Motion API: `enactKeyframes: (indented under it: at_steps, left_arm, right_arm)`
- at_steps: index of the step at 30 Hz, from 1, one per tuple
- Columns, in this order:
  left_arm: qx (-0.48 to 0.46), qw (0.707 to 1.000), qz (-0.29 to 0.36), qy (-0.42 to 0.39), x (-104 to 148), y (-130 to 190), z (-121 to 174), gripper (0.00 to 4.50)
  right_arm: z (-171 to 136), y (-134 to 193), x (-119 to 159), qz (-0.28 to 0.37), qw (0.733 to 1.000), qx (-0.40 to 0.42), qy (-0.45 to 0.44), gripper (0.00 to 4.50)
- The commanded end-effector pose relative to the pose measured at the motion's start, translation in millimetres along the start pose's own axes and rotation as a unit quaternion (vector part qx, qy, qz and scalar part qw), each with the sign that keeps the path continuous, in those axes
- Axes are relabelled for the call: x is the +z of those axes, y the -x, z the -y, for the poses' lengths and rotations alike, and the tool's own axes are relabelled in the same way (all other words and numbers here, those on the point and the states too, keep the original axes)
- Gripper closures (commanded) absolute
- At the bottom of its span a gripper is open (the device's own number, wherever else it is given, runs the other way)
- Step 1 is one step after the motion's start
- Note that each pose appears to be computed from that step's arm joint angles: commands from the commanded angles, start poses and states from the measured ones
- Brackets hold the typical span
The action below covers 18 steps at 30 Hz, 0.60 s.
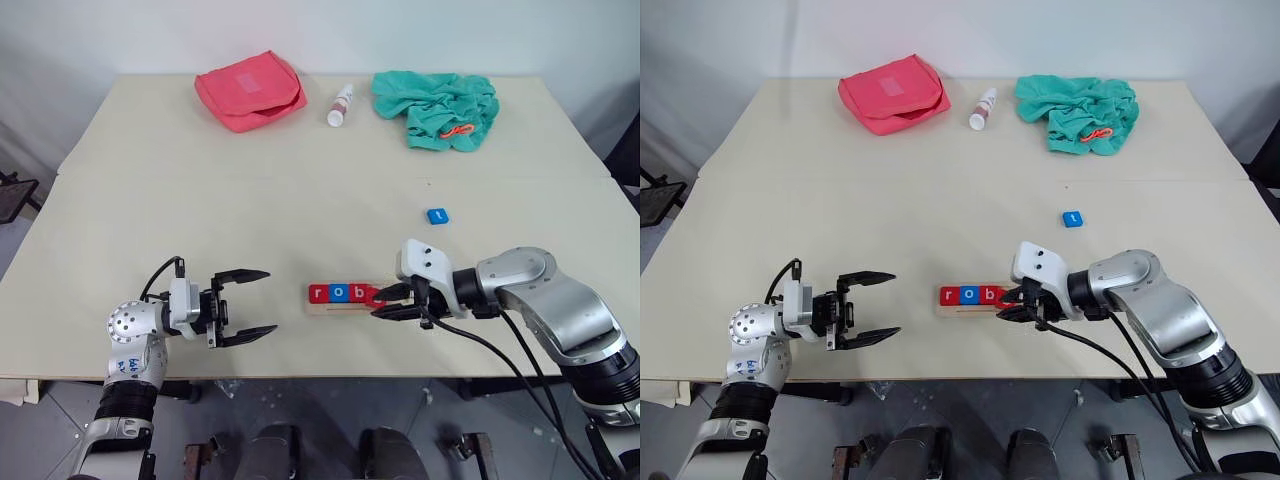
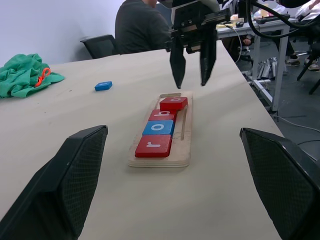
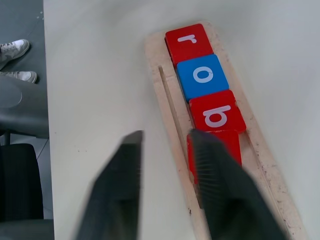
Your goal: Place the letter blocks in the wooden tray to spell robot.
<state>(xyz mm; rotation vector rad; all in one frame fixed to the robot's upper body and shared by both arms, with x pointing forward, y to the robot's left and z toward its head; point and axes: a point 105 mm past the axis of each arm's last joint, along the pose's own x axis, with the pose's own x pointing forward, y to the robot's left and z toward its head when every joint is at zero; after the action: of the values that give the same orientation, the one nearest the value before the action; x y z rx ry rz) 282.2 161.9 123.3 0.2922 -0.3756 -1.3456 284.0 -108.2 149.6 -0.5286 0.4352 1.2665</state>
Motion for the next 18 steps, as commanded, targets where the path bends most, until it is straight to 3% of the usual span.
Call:
enactKeyframes:
  at_steps: [1,18]
  left_arm:
    - [0.001,1.000,0.001,-0.015,5.1,2.5,-1.1,0.00]
    - [0.005,1.000,-0.002,-0.017,6.2,4.4,1.0,0.00]
  right_arm:
    - [-6.6,4.0,8.2,0.016,1.000,0.011,0.003,4.47]
    - [15.6,-10.5,-9.6,-0.015,1.000,-0.007,0.000,4.47]
